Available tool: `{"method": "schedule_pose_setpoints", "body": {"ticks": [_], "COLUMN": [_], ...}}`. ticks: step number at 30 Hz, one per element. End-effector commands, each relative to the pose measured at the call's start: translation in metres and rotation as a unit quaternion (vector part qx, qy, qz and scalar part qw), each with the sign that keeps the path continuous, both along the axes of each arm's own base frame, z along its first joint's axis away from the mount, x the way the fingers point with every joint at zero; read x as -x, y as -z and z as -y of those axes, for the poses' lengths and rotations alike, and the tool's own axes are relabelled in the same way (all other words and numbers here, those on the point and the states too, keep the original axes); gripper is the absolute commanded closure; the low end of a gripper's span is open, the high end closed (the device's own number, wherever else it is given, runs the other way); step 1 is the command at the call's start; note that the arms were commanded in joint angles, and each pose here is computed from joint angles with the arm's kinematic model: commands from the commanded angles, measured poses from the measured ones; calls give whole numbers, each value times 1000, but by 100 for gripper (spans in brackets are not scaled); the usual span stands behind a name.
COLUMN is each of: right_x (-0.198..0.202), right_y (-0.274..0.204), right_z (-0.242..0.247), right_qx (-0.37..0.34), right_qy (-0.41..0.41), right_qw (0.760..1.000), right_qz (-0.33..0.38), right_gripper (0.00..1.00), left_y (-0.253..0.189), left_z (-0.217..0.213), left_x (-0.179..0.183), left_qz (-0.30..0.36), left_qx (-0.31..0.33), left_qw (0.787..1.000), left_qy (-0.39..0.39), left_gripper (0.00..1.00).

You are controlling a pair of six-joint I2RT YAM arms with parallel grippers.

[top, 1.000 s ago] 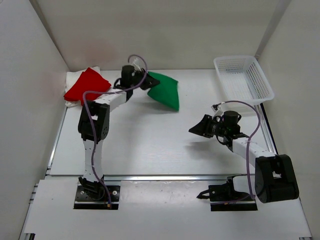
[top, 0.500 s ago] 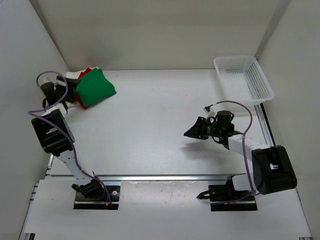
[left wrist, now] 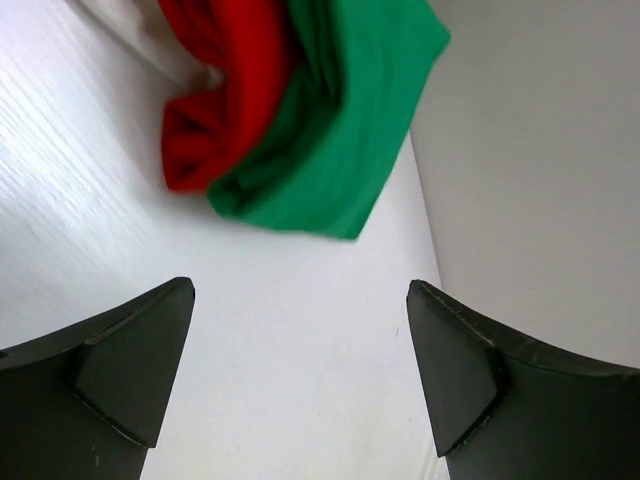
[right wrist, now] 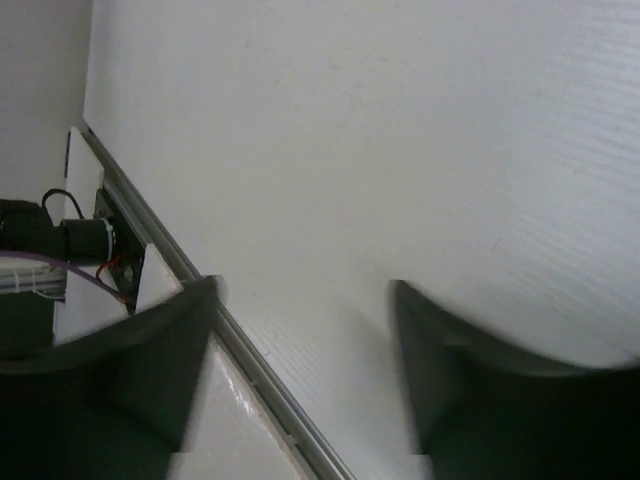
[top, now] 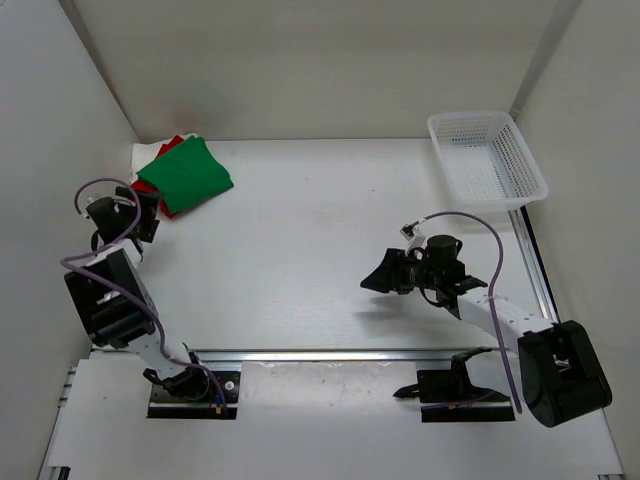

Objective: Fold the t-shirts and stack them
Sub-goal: Put the neatly folded tshirt into the corner of the board with the left arm

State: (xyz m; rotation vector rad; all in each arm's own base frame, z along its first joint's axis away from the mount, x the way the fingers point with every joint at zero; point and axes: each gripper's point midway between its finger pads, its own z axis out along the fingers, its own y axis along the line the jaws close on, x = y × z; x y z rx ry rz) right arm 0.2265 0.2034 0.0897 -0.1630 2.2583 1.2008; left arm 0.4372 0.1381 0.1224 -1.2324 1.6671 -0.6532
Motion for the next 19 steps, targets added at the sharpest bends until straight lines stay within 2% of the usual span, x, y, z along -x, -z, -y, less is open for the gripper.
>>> {"method": "schedule_pose_setpoints", "body": {"ticks": [1,5,7,10,12,16,19], "right_x": [-3,1,4,7,8,12,17], "right_y": [11,14,17,21,19,19,24], "right_z": [8,5,5,9,8,9,12], "right_qx": [44,67,78,91,84,84,85], "right_qy": [29,27,22,27,31,29,27], "right_qw": [998,997,997,995,996,996,996], "right_qz": [15,23,22,20,28,29,26], "right_gripper": [1,1,1,1,0,1,1], "left_y": [-9,-26,-29,-28,-27,-19,-12], "left_z": [52,134,191,246,268,281,286], "left_x": [18,41,57,86,109,149,162], "left_qz": [-6,6,19,32,41,76,60], "left_qx": [-43,-92,-129,-130,-125,-115,-157], "left_qw": [998,982,960,930,912,897,890], "left_qy": [55,164,249,342,388,421,424], "left_gripper": [1,1,1,1,2,1,1]}}
